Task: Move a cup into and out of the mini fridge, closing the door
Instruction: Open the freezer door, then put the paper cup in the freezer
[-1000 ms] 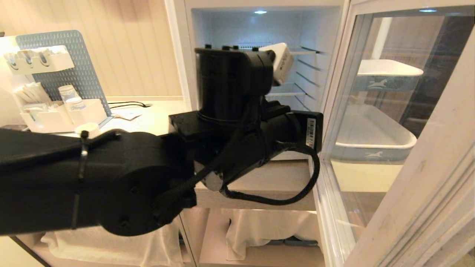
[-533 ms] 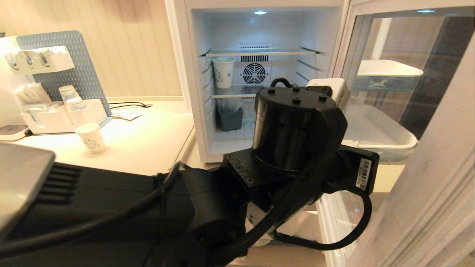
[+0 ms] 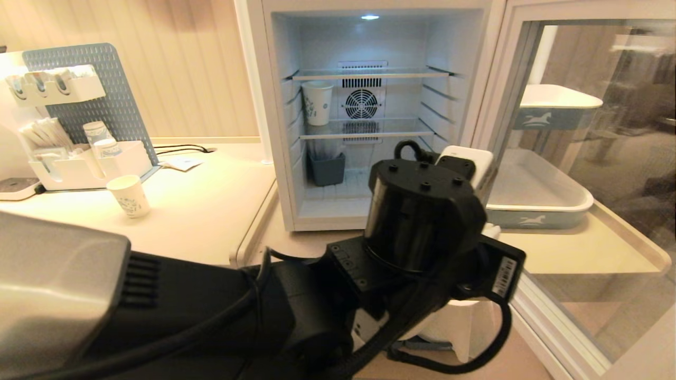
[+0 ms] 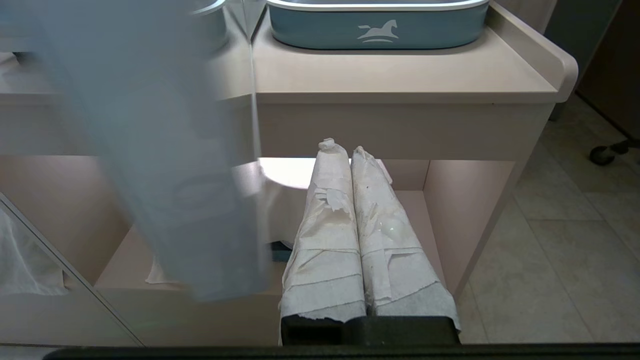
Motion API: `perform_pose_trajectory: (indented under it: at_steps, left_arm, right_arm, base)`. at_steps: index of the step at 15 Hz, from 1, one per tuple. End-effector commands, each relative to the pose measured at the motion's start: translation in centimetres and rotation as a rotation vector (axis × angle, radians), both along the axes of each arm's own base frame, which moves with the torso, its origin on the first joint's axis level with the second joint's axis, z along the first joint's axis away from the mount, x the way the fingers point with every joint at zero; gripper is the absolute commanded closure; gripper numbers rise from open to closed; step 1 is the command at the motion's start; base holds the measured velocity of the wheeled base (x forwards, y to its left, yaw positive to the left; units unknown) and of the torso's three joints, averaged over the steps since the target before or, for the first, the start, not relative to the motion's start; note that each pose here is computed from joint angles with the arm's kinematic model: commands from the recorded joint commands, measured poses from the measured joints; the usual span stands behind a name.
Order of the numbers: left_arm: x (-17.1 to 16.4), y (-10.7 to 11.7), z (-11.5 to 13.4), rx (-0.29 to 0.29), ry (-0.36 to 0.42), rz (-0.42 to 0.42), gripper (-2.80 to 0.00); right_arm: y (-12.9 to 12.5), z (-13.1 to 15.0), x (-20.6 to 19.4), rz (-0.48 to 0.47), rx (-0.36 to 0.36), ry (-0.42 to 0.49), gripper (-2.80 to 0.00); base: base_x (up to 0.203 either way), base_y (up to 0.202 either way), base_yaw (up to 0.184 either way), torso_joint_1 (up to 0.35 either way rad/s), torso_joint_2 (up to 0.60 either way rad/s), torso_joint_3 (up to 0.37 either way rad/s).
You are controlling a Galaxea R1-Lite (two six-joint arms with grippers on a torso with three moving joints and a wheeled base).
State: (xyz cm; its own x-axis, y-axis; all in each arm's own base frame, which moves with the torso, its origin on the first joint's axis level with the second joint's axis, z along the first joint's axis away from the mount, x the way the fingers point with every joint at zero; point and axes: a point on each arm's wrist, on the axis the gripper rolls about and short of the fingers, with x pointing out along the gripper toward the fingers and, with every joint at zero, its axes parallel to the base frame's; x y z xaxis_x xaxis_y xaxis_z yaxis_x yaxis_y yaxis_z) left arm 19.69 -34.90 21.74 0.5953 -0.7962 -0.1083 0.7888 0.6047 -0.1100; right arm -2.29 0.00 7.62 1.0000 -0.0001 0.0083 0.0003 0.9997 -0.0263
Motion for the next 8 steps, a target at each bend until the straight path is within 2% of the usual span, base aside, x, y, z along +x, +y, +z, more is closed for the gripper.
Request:
perform_pose_trajectory:
  at_steps: [1, 5, 8]
  left_arm:
    - [2.5, 2.4, -0.4, 0.045, -0.032, 0.085, 0.00]
    - [7.9, 10.4, 0.5, 0.070, -0.066, 0.331, 0.00]
    - [9.8, 17.5, 0.6, 0.097, -0.049, 0.518, 0.00]
  right_arm:
    - [0.0, 0.0, 0.0, 0.000, 0.000, 0.000, 0.00]
    - [0.0, 0.0, 0.0, 0.000, 0.000, 0.000, 0.00]
    - [0.0, 0.0, 0.0, 0.000, 0.000, -0.001, 0.00]
  base:
    - [0.000, 0.000, 0.000, 0.000, 0.00, 0.000]
    - [0.000, 0.000, 0.000, 0.000, 0.00, 0.000]
    - [0.000, 0.000, 0.000, 0.000, 0.00, 0.000]
